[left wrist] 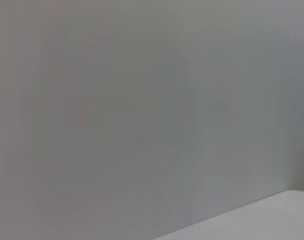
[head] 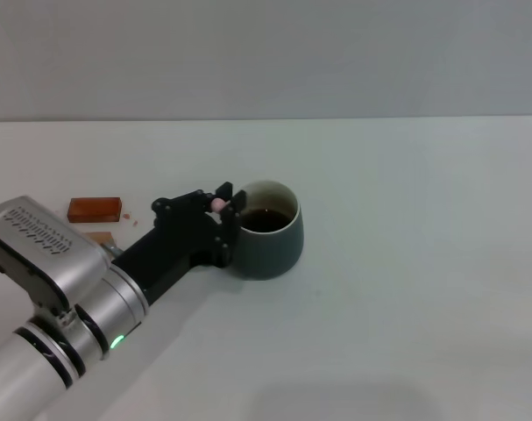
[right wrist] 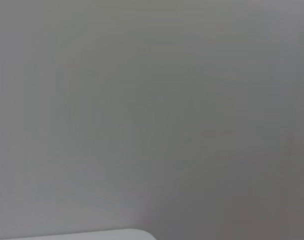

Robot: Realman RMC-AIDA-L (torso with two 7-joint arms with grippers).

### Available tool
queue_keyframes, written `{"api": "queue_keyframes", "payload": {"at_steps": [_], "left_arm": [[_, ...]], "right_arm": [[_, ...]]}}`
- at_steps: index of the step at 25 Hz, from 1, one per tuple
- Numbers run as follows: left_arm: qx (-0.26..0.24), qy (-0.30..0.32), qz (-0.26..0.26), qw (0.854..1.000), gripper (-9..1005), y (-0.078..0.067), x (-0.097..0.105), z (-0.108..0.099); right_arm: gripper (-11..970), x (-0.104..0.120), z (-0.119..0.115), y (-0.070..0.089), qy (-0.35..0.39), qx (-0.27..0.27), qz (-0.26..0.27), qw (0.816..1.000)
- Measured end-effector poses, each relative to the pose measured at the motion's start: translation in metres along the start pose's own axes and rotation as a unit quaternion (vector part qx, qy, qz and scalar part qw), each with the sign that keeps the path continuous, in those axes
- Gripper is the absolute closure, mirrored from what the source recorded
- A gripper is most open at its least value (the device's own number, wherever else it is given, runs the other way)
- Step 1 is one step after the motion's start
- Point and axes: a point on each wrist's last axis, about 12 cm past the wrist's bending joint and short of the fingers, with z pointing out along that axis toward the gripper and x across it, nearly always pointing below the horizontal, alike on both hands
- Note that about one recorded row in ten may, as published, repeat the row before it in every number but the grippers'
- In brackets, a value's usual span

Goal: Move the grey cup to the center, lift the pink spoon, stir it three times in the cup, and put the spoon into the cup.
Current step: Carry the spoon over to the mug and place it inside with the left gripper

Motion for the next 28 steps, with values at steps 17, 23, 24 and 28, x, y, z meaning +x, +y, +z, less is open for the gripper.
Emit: {"api": "queue_keyframes", "payload": {"at_steps": [17, 23, 24, 28], "left_arm": [[0.007, -0.012, 0.022, 1.000, 850, -0.002, -0.011, 0.024], [0.024, -0.010, 0.018, 0.999, 850, -0.014, -0.008, 0.020], [0.024, -0.010, 0.018, 0.999, 850, -0.014, -0.008, 0.020], [0.011, -0.008, 0.016, 1.000, 851, -0.012, -0.005, 0.010]], "right_arm": [[960, -0.001, 0.001, 0.002, -0.001, -0.002, 0.001, 1.000], [960, 0.000, 0.001, 0.002, 0.000, -0.002, 0.000, 1.000], [960, 0.000, 0.001, 0.002, 0.000, -0.002, 0.000, 1.000], [960, -0.001, 0.001, 0.003, -0.001, -0.005, 0.000, 1.000]]}}
